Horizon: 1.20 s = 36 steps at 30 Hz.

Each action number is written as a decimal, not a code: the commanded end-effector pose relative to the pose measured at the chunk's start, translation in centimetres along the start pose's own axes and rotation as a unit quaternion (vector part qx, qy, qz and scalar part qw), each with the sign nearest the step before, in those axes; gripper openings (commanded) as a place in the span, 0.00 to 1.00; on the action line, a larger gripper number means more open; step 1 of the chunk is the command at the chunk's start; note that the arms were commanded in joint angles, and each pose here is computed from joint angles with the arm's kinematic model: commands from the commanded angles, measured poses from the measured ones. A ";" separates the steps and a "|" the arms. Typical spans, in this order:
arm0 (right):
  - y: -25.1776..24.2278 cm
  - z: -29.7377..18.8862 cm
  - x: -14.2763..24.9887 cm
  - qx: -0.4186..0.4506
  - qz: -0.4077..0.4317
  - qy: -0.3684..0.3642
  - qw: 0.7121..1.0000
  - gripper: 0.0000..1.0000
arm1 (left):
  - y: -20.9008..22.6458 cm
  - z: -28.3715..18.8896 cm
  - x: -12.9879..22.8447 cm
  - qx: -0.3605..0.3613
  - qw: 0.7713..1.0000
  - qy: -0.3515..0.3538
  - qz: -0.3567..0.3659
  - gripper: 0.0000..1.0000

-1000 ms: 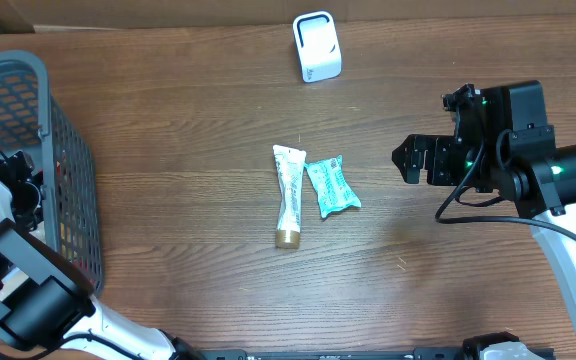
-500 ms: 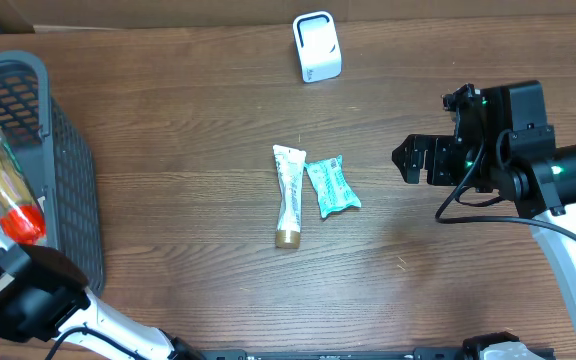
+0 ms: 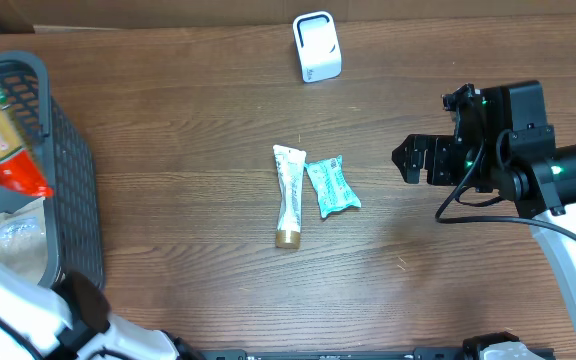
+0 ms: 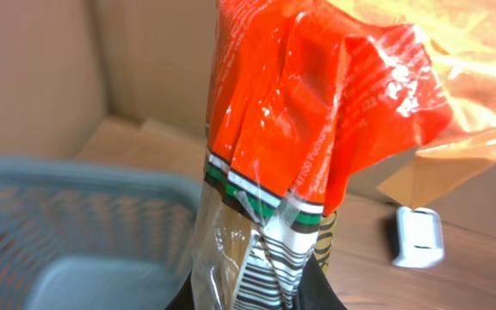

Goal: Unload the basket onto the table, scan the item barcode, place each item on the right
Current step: 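Lay the orange-capped bread bag left of the Pantene tube and release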

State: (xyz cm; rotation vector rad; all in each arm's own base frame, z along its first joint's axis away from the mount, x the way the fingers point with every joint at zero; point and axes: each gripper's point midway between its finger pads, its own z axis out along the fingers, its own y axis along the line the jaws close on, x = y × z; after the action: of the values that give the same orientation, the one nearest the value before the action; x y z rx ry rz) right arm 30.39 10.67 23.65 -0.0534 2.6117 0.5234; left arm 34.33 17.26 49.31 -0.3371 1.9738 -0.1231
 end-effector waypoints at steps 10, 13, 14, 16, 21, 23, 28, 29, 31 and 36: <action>0.4 -0.5 -0.7 -0.002 -0.006 -0.013 1.000 1.00 | -19.0 4.2 13.3 0.153 0.953 0.259 0.030 0.04; 0.4 -0.5 -0.7 -0.001 -0.006 -0.012 1.000 1.00 | -19.9 7.8 18.4 0.100 0.935 0.338 0.049 0.04; 0.4 -0.5 -0.7 -0.001 -0.006 -0.012 1.000 1.00 | -20.0 8.7 19.9 0.080 0.929 0.359 0.052 0.04; 0.4 -0.5 -0.7 -0.001 -0.005 -0.012 1.000 1.00 | -20.1 10.6 23.4 0.036 0.914 0.400 0.056 0.04; 0.4 -0.3 -0.9 -0.002 -0.006 -0.013 1.000 1.00 | -20.6 14.1 32.2 -0.019 0.878 0.475 0.048 0.04; 0.3 -0.1 -0.9 -0.001 -0.005 -0.012 1.000 1.00 | -20.4 15.2 34.9 -0.031 0.871 0.488 0.042 0.04; 0.0 1.0 -0.8 0.003 0.000 0.005 1.000 1.00 | -20.3 18.5 41.1 -0.036 0.873 0.487 -0.002 0.04; -0.1 1.3 -0.8 0.003 0.001 0.008 1.000 1.00 | -20.4 18.8 42.1 -0.033 0.871 0.490 -0.010 0.04; -0.3 1.7 -0.7 0.005 0.002 0.014 1.000 1.00 | -19.9 19.2 44.1 -0.035 0.869 0.493 -0.020 0.04; -0.6 2.6 -0.4 0.009 0.008 0.033 0.999 1.00 | -18.7 19.5 46.3 -0.044 0.867 0.497 -0.016 0.17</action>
State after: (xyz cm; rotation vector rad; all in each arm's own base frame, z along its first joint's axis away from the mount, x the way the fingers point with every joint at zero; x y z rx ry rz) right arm 31.46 10.87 21.11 -0.0381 2.6917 0.5168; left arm 37.79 -12.19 4.29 -0.3630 3.0306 -0.2170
